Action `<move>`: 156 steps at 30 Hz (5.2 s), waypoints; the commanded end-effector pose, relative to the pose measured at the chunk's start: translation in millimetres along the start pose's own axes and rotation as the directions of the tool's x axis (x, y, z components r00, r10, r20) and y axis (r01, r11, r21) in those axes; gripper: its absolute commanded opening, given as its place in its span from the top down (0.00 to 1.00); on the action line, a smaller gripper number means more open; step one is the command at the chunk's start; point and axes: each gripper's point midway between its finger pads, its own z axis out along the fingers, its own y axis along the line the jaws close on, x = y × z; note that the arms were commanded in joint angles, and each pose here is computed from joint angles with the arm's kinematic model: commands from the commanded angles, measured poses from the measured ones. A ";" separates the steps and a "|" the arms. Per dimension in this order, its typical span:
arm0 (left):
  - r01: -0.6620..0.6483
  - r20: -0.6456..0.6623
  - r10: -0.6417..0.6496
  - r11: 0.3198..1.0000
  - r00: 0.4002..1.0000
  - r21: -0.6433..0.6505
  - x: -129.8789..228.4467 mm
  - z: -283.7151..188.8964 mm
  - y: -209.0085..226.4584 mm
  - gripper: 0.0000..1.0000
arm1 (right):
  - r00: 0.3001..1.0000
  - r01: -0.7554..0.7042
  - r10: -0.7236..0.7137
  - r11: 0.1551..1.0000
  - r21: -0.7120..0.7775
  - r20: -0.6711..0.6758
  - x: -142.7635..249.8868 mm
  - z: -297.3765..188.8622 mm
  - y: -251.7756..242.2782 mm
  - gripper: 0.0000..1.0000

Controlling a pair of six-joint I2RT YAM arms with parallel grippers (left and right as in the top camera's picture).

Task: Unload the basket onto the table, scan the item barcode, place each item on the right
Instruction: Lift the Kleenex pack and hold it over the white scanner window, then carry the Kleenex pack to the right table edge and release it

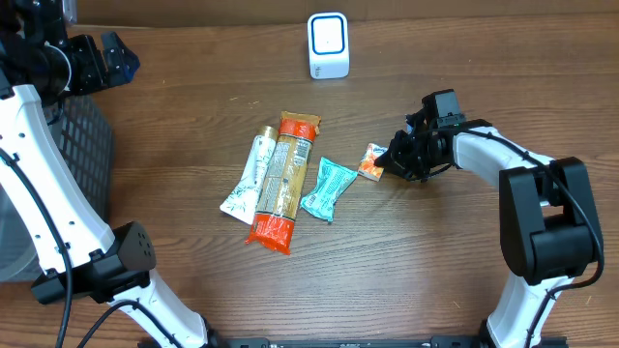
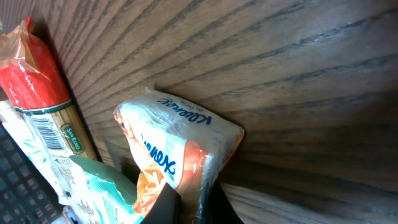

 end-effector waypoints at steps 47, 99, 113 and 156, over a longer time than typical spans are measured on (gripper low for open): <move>-0.035 -0.005 0.035 0.999 0.999 0.026 0.5 2.5 -10.4 0.00 | 0.532 0.756 -0.676 0.107 -0.646 0.511 61.6 -255.6 274.4 0.97; -0.035 -0.005 0.035 0.999 0.999 0.026 0.5 2.5 -10.4 0.00 | -0.196 0.353 -0.927 -0.371 0.859 -0.320 -204.8 -32.2 226.8 0.96; -0.036 -0.005 0.036 0.999 0.999 0.026 0.5 2.5 -10.4 0.00 | -0.220 0.347 -0.909 -0.413 0.842 -0.355 -202.6 -24.2 227.8 0.96; -0.035 -0.005 0.035 0.999 0.999 0.026 0.5 2.5 -10.4 0.00 | 0.694 -0.574 0.434 0.815 0.078 0.574 -93.0 -219.5 -146.0 0.96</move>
